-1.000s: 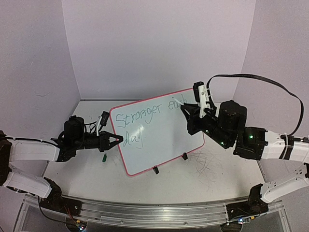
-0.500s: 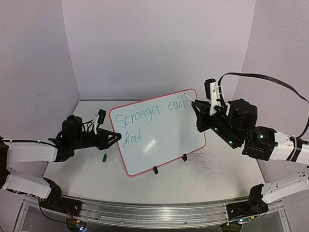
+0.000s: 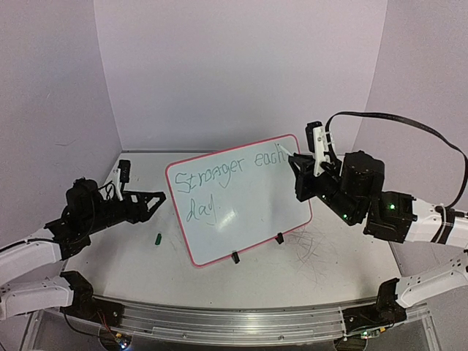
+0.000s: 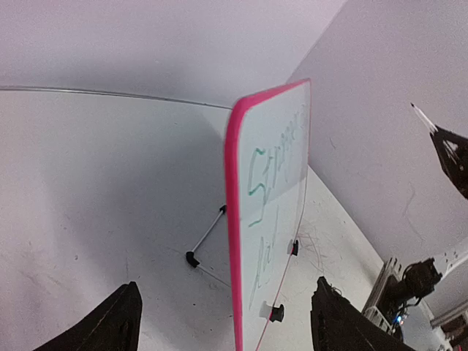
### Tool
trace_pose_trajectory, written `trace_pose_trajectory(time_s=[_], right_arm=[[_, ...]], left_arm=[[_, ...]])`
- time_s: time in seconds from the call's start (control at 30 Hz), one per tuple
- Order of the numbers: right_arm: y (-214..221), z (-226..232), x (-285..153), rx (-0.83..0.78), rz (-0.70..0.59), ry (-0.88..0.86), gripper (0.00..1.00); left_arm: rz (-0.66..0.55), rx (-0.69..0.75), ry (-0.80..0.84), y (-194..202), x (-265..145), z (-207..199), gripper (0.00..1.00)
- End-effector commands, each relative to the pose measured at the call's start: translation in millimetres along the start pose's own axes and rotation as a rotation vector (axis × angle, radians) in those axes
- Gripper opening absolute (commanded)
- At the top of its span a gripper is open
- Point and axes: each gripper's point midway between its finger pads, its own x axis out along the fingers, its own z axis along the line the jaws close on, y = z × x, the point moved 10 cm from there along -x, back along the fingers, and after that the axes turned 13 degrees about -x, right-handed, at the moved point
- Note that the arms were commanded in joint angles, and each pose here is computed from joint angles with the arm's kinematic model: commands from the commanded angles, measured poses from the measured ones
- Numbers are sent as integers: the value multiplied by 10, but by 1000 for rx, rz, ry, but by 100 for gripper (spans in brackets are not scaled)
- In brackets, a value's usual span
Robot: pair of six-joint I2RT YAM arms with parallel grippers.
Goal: Write a sentence on the whiteboard
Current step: Pick up the pen cap from the center of the board.
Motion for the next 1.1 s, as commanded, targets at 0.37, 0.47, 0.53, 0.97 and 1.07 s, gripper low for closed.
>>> trace_pose_trajectory(time_s=[0.37, 0.47, 0.53, 0.97, 1.07], right_arm=[[-116, -26, 9, 2, -28, 17, 0], [-76, 8, 21, -13, -24, -10, 0], [-55, 22, 22, -19, -22, -18, 0], [6, 12, -16, -35, -22, -29, 0], [15, 17, -12, -44, -20, -31, 0]], left_arm=[[-13, -434, -645, 448, -269, 677, 80], [129, -397, -692, 522, -90, 754, 74], [207, -362, -728, 560, 27, 815, 68], [353, -218, -745, 609, 575, 963, 55], [387, -183, -758, 702, 656, 947, 49]])
